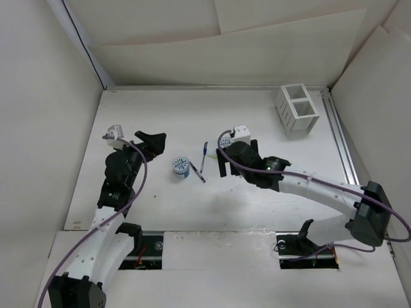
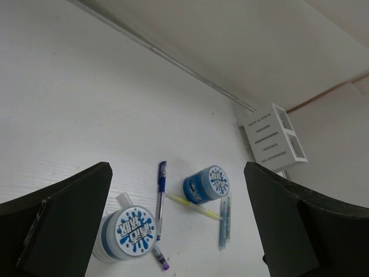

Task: Sort the stationery into containers
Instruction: Pick up the stationery from the center of the board, then place the stationery in the storage box, then pick up the stationery from the center of the board.

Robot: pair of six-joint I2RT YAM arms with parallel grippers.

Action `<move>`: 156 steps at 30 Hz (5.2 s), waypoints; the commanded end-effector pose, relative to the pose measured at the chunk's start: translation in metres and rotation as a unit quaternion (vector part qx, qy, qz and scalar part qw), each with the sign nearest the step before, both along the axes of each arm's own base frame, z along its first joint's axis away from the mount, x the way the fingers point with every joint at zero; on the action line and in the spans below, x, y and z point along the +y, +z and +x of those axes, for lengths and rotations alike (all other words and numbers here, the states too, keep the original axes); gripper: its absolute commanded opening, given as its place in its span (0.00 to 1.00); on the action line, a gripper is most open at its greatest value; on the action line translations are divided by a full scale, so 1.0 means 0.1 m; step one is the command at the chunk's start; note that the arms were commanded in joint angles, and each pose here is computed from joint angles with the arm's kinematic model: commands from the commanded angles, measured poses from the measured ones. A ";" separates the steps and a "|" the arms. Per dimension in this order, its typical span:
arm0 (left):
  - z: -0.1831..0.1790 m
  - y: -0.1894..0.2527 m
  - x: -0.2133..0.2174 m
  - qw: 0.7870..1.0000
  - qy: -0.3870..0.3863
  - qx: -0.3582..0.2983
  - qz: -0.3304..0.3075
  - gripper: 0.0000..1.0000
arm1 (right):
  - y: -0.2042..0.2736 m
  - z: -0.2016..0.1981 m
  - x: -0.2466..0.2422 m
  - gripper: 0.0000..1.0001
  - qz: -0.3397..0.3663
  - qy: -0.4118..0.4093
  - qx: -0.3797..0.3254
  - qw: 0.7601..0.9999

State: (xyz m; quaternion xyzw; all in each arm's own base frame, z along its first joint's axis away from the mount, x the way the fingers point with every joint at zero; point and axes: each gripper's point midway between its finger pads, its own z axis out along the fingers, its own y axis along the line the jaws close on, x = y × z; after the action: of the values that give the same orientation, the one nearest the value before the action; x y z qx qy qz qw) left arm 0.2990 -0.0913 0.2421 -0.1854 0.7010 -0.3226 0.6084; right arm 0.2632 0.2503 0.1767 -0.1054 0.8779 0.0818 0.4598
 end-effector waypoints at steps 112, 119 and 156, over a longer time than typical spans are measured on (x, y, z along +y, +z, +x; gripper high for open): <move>-0.13 -1.38 -0.76 0.946 0.011 0.201 0.254 0.95 | 0.53 3.50 -2.99 0.36 0.054 -0.341 -0.036 0.938; -0.13 -1.38 -0.76 0.946 0.011 0.201 0.254 0.95 | 0.43 3.49 -3.07 0.38 0.045 -0.347 -0.028 0.936; 0.03 -1.47 -0.69 0.924 0.057 0.226 0.302 0.79 | 1.13 1.13 -1.18 0.71 0.172 -0.136 -0.099 0.971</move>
State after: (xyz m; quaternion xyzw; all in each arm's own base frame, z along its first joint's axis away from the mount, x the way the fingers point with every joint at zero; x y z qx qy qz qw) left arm 0.2905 -0.1575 0.0824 -0.0855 0.8838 -0.0154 0.4597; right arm 0.3844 0.1211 0.2789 0.0858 0.8239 0.1289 0.5452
